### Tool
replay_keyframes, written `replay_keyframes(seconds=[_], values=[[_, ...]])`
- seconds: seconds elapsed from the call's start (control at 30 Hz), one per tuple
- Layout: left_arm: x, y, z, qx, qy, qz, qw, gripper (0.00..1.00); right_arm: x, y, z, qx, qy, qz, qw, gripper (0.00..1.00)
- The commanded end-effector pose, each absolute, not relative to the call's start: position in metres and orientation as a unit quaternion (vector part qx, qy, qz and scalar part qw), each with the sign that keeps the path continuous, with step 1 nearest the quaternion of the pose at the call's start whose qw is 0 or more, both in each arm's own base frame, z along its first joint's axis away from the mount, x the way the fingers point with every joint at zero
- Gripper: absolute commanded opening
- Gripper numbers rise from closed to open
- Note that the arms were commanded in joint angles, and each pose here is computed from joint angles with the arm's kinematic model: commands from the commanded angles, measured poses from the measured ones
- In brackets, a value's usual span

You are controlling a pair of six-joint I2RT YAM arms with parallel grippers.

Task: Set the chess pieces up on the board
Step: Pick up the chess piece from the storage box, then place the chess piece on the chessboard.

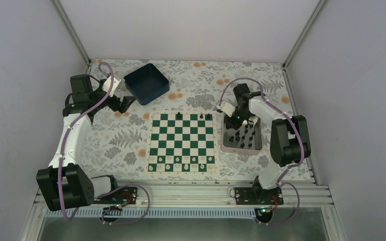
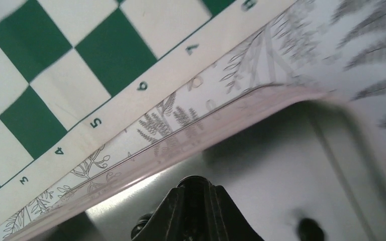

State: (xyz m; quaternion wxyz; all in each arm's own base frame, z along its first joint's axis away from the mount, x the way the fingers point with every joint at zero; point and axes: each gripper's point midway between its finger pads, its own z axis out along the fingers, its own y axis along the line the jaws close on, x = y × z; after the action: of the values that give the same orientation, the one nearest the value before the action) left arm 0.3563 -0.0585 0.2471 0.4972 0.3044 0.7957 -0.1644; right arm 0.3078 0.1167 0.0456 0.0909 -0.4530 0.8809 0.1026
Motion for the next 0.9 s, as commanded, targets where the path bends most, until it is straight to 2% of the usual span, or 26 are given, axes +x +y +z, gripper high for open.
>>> replay_keyframes(seconds=[0.0, 0.17, 0.33, 0.63, 0.87], values=[[0.353, -0.063, 0.249, 0.319, 0.785, -0.172, 0.502, 1.00, 0.331, 0.123, 0.097, -0.456, 0.876, 0.073, 0.135, 0.08], [0.354, -0.063, 0.247, 0.319, 0.786, -0.171, 0.501, 1.00, 0.344, 0.160, 0.143, -0.486, 0.858, 0.042, 0.163, 0.08], [0.353, -0.063, 0.249, 0.319, 0.786, -0.169, 0.502, 1.00, 0.360, 0.216, 0.156, -0.524, 0.833, 0.028, 0.175, 0.08], [0.353, -0.061, 0.251, 0.317, 0.787, -0.161, 0.504, 1.00, 0.389, 0.264, 0.108, -0.548, 0.822, 0.025, 0.156, 0.08], [0.354, -0.060, 0.250, 0.316, 0.788, -0.160, 0.504, 1.00, 0.380, 0.281, 0.073, -0.559, 0.818, 0.053, 0.124, 0.08]])
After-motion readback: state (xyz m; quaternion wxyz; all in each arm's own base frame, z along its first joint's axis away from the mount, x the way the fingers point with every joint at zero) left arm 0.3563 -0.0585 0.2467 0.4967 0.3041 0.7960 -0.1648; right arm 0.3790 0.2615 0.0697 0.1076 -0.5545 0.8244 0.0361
